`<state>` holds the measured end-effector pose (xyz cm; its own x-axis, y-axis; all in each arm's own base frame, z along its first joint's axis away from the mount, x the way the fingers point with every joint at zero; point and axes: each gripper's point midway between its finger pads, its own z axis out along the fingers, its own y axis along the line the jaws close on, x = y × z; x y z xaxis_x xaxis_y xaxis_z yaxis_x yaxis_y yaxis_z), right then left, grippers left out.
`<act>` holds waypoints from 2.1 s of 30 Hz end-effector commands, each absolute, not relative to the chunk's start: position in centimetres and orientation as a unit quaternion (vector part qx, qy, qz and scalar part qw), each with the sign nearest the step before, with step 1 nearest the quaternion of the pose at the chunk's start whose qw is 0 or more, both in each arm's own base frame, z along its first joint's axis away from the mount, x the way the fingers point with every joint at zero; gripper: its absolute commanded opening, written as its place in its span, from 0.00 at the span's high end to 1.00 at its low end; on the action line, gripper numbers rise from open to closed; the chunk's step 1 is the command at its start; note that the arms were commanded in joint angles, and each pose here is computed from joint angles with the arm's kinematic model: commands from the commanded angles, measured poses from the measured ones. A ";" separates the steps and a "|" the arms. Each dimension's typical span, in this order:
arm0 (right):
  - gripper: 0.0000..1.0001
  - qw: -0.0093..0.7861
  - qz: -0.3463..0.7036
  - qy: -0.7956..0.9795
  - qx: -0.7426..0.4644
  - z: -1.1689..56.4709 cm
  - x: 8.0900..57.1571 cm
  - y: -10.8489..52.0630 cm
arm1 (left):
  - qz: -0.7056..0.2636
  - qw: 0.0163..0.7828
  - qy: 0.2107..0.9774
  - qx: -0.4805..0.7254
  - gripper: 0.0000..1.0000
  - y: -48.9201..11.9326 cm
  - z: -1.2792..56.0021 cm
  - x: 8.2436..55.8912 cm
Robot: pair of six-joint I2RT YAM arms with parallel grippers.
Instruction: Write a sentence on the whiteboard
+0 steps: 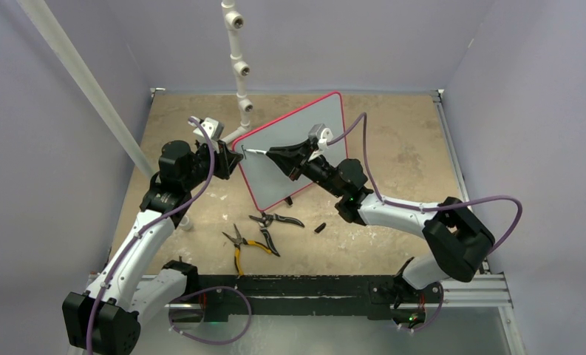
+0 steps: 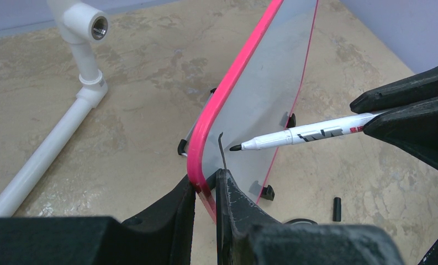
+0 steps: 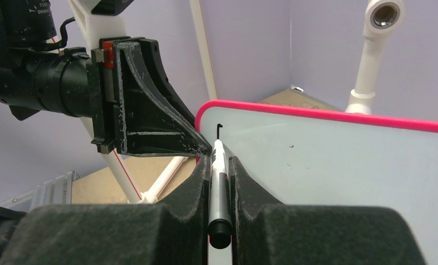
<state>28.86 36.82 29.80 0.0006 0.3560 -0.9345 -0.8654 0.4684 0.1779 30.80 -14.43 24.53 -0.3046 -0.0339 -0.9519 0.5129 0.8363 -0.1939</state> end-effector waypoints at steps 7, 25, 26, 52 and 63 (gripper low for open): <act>1.00 0.687 0.452 0.523 -0.223 31.7 29.6 37.0 | -0.228 0.573 0.769 0.168 1.00 -14.2 24.8 30.8; 1.00 0.691 0.444 0.533 -0.205 31.4 30.1 36.4 | -0.228 0.572 0.769 0.168 1.00 -14.2 24.8 30.8; 1.00 0.692 0.441 0.535 -0.201 31.4 30.2 36.2 | -0.228 0.573 0.769 0.168 1.00 -14.2 24.8 30.8; 1.00 0.705 0.455 0.500 -0.213 33.6 27.9 34.8 | -0.229 0.571 0.770 0.168 1.00 -14.2 24.7 30.7; 1.00 0.716 0.443 0.499 -0.206 34.4 29.2 35.4 | -0.229 0.572 0.770 0.168 1.00 -14.2 24.7 30.7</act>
